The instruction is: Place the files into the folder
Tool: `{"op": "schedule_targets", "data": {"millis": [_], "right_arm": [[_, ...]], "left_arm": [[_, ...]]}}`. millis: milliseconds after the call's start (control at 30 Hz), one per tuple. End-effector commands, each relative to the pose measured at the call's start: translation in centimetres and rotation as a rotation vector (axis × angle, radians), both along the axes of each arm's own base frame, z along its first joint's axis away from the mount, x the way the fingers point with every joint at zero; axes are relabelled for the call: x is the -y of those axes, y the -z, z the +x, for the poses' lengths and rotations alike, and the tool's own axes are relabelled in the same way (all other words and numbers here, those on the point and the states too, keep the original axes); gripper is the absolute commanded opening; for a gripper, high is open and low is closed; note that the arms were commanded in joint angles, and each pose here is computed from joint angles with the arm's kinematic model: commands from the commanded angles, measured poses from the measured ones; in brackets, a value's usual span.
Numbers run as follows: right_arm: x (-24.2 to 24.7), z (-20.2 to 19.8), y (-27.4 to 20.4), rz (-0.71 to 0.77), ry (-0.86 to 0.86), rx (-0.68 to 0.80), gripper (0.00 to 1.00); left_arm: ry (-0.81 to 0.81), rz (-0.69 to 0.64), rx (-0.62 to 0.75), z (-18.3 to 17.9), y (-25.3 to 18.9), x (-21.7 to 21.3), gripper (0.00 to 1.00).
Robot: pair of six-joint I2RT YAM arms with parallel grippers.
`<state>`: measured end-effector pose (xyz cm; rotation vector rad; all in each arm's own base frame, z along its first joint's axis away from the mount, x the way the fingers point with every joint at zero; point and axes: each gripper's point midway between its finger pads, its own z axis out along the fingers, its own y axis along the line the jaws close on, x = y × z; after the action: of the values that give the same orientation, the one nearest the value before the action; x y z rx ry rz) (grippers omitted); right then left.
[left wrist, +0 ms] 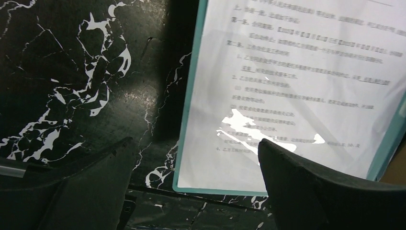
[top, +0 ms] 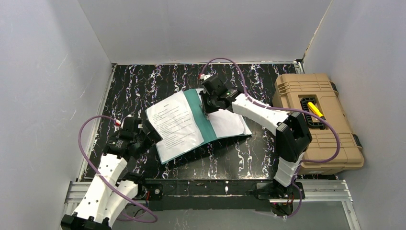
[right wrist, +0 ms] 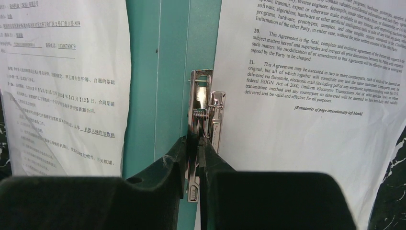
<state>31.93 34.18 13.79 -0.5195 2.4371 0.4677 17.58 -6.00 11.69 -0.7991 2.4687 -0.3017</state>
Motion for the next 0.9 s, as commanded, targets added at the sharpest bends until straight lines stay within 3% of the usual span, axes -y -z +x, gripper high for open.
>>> {"op": "schedule_targets", "data": {"millis": [0, 300, 500, 667, 867], "right_arm": [[-0.1, 0.6, -5.1, 0.143, -0.026, 0.059, 0.01], [0.9, 0.6, -7.3, 0.228, -0.046, 0.039, 0.01], [0.8, 0.1, -7.8, 0.262, -0.063, 0.018, 0.01], [1.2, -0.1, -7.7, 0.260, -0.059, 0.014, 0.01], [1.4, -0.5, -6.8, 0.252, -0.057, -0.004, 0.01]], "left_arm": [[0.009, -0.094, 0.008, 0.3, 0.2, 1.0, 0.98], [0.031, -0.299, 0.038, 1.0, -0.4, 3.0, 0.98], [0.057, -0.448, 0.070, 1.1, -0.9, 4.8, 0.90], [0.072, -0.500, 0.090, 0.9, -1.5, 5.4, 0.75], [0.087, -0.519, 0.114, 0.3, -2.7, 5.6, 0.48]]}}
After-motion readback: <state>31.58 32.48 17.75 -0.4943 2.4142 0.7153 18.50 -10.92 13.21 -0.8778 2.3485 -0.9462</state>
